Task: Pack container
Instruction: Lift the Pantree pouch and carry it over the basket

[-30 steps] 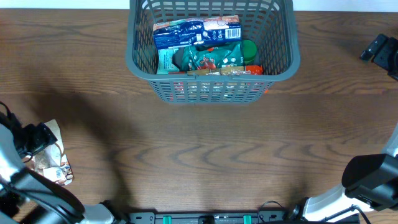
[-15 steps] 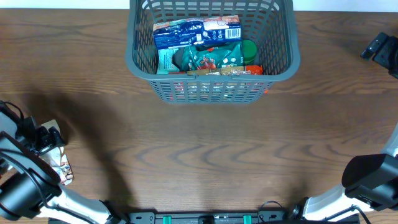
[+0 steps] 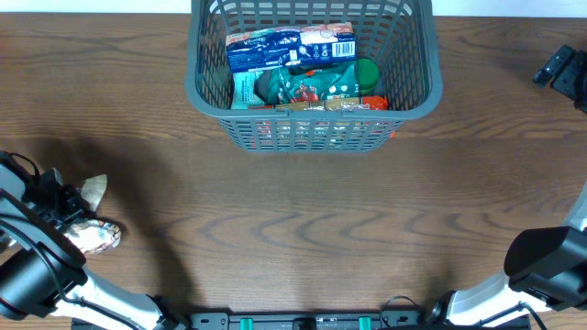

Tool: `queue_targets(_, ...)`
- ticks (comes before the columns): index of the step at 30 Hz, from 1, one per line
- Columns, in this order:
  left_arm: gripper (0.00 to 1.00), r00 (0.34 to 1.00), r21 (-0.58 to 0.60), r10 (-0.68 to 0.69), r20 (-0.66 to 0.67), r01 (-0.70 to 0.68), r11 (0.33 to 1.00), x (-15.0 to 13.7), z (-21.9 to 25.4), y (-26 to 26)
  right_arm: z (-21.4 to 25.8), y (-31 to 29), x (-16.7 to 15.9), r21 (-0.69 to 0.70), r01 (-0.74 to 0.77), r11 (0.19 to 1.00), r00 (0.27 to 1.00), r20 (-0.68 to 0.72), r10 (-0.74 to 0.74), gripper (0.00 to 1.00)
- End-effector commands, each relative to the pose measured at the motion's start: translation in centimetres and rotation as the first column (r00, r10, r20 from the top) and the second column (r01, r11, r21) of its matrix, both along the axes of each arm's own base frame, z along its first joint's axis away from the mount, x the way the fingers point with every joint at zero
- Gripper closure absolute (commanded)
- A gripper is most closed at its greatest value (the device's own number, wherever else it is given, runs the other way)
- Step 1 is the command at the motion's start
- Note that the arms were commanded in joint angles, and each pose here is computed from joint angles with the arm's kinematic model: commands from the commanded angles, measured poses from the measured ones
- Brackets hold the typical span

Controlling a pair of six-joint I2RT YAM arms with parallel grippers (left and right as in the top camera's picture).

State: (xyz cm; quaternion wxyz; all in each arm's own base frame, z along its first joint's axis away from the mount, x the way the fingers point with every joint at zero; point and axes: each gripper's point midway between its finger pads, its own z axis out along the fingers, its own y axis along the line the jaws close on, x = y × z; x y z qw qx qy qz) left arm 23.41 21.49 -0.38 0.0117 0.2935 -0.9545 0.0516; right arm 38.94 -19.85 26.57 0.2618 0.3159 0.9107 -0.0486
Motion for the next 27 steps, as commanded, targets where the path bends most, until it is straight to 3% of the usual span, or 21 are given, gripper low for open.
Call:
queue_targets(1, 0.94, 0.994, -0.138, 0.093, 0.05, -0.085, 0.987, 1.6, -0.3, -2.1, -0.4, -0.2, 0.0, -0.006, -0.016, 1.0, 1.0, -0.014, 0.016, 0.01)
queue_targets(3, 0.94, 0.988, -0.138, 0.145, 0.045, -0.138, 0.981, 2.3, 0.9, -2.3, -0.4, -0.2, 0.1, -0.008, -0.019, 1.0, 1.0, -0.012, 0.019, 0.01)
queue_targets(6, 0.94, 0.991, -0.135, 0.096, 0.096, -0.082, 0.987, 4.6, 4.2, -3.3, -0.4, -0.2, 0.1, -0.008, -0.019, 1.0, 1.0, -0.012, 0.019, 0.01)
queue_targets(11, 0.94, 0.94, -0.048, -0.062, 0.336, 0.082, 0.995, 11.3, 14.0, -5.9, -0.4, -0.2, 0.1, -0.011, -0.027, 1.0, 1.0, -0.014, 0.027, 0.01)
queue_targets(16, 0.94, 0.765, 0.116, -0.218, 0.606, 0.186, 0.976, 17.5, 27.8, -10.4, -0.5, -0.1, 0.0, -0.012, -0.036, 0.999, 0.999, -0.023, 0.036, 0.01)
queue_targets(18, 0.95, 0.632, 0.214, -0.336, 0.698, 0.263, 0.941, 19.3, 34.3, -14.3, -0.5, 0.0, 0.0, -0.009, -0.037, 0.999, 0.999, -0.023, 0.037, 0.01)
queue_targets(20, 0.95, 0.53, 0.295, -0.426, 0.734, 0.317, 0.902, 20.1, 37.6, -17.2, -0.5, -0.1, 0.0, -0.009, -0.037, 0.999, 0.999, -0.023, 0.037, 0.01)
queue_targets(23, 0.94, 0.327, 0.517, -0.639, 0.696, 0.389, 0.762, 20.8, 42.1, -22.7, -0.5, -0.1, 0.0, -0.009, -0.037, 0.999, 0.999, -0.022, 0.037, 0.01)
queue_targets(25, 0.94, 0.171, 0.682, -0.798, 0.578, 0.435, 0.587, 21.0, 43.3, -26.4, -0.5, -0.1, 0.0, -0.009, -0.036, 0.999, 0.999, -0.022, 0.036, 0.01)
queue_targets(27, 0.94, -0.037, 0.811, -0.917, 0.397, 0.483, 0.331, 20.7, 43.2, -30.7, -0.5, -0.1, 0.0, -0.009, -0.037, 0.999, 0.999, -0.022, 0.037, 0.01)
